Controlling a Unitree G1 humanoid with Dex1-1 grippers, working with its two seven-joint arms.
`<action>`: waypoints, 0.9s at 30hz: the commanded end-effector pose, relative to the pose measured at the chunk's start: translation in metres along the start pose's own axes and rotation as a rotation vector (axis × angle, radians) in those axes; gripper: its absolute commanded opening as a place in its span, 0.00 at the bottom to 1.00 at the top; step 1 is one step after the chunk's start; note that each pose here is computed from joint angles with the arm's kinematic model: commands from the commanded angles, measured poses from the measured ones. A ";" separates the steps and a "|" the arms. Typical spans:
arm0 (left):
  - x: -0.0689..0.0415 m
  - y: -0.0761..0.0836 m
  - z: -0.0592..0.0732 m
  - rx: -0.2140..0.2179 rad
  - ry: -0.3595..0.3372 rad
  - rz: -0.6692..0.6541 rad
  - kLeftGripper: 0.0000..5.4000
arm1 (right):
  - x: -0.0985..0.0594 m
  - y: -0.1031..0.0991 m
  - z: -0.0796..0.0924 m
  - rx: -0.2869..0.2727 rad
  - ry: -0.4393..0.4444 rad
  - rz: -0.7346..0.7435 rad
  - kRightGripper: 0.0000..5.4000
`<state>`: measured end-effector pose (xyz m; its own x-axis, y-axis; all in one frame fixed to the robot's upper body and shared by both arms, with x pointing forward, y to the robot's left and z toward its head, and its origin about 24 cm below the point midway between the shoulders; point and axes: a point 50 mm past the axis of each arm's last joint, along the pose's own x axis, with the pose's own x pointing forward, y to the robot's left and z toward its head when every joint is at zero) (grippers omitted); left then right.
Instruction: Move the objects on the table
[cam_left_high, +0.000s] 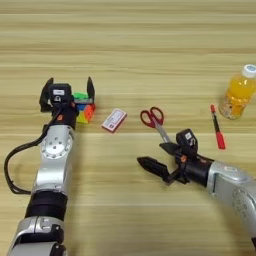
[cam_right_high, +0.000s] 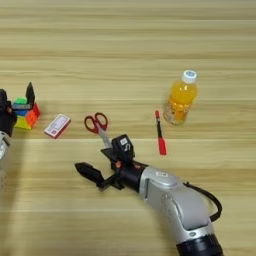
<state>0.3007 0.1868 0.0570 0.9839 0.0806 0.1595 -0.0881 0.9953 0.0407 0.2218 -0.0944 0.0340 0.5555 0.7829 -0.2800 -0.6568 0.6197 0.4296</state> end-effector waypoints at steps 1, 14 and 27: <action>0.003 -0.001 0.002 0.006 -0.009 -0.007 1.00 | -0.003 -0.001 0.017 -0.114 -0.099 -0.028 0.99; 0.002 -0.002 0.000 0.010 -0.001 -0.012 1.00 | -0.014 0.001 0.056 -0.499 -0.443 -0.202 0.99; 0.002 -0.003 -0.001 0.011 0.000 -0.018 1.00 | -0.042 -0.008 0.098 -0.566 -0.740 -0.375 0.99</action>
<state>0.3010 0.1859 0.0555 0.9852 0.0744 0.1542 -0.0818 0.9957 0.0423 0.2513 -0.1307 0.1146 0.8273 0.4669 0.3122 -0.4582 0.8825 -0.1057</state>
